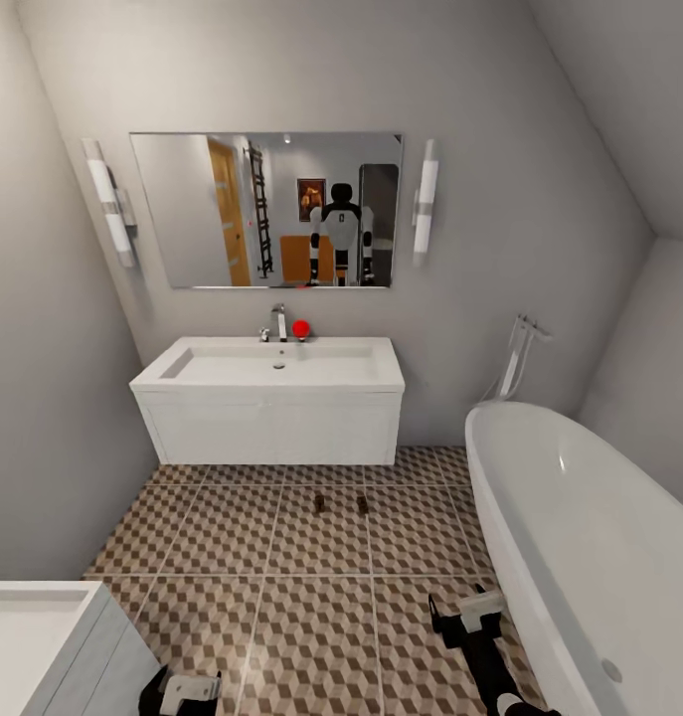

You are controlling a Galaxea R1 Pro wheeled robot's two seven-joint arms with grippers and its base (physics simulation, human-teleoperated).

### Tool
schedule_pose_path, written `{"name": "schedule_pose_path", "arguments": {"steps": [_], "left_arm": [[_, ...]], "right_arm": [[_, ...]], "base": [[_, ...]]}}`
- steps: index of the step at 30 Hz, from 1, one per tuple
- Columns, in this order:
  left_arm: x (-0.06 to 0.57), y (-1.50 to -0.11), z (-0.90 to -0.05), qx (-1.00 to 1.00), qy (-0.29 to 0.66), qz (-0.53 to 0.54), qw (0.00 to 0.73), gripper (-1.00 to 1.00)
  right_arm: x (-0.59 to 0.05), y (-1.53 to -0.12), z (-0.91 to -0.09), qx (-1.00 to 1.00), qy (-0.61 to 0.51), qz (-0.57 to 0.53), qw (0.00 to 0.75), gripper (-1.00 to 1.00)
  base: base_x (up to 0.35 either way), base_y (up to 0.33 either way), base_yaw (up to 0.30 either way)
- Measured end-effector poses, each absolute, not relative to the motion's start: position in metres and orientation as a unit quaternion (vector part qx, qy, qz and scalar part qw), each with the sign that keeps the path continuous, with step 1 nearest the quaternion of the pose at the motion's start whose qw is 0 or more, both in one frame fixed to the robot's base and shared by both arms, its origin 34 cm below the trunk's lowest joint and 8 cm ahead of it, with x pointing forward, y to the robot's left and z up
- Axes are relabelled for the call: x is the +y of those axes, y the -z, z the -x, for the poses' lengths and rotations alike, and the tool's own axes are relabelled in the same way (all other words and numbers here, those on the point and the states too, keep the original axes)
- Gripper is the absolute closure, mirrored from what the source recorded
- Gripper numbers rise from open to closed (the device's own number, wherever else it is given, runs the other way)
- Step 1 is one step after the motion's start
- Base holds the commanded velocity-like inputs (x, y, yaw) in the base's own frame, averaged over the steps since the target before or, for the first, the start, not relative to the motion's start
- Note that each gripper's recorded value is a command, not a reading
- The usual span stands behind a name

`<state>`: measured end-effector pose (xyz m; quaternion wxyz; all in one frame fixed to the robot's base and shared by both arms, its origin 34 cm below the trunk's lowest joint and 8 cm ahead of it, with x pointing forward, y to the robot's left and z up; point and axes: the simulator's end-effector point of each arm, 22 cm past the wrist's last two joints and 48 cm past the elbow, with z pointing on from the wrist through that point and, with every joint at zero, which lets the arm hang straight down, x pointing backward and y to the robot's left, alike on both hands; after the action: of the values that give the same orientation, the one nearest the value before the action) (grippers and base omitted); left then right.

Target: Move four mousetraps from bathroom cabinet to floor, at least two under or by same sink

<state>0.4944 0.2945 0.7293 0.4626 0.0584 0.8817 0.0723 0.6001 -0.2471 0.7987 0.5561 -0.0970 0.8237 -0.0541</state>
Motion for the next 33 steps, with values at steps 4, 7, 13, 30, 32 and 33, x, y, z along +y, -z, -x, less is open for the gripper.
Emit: {"name": "schedule_pose_path", "arguments": {"steps": [4, 7, 13, 30, 32, 33], "left_arm": [[0.294, -0.729, -0.494, 0.882, -0.072, -0.058, 0.462, -1.00], [0.295, -0.727, -0.491, 0.884, -0.074, -0.057, 0.458, -1.00], [0.299, -0.721, -0.481, 0.890, -0.078, -0.056, 0.446, -1.00], [0.328, -0.710, -0.456, 0.900, -0.104, 0.062, 0.419, -1.00], [0.332, -0.709, -0.454, 0.900, -0.108, 0.074, 0.417, -1.00], [0.332, -0.709, -0.454, 0.900, -0.108, 0.076, 0.416, -1.00]], "right_arm": [[-0.235, -0.800, -0.601, 0.824, 0.058, 0.082, 0.558, -1.00], [-0.226, -0.797, -0.598, 0.831, 0.070, 0.065, 0.549, -1.00], [-0.225, -0.773, -0.576, 0.857, 0.091, 0.057, 0.504, -1.00], [-0.232, -0.744, -0.547, 0.895, 0.104, 0.005, 0.433, -1.00], [-0.232, -0.744, -0.548, 0.895, 0.104, 0.004, 0.434, -1.00], [-0.232, -0.744, -0.548, 0.895, 0.104, 0.003, 0.434, -1.00]], "base": [[0.000, 0.000, 0.000], [0.000, 0.000, 0.000], [0.000, 0.000, 0.000], [0.000, 0.000, 0.000], [0.000, 0.000, 0.000], [0.000, 0.000, 0.000]]}}
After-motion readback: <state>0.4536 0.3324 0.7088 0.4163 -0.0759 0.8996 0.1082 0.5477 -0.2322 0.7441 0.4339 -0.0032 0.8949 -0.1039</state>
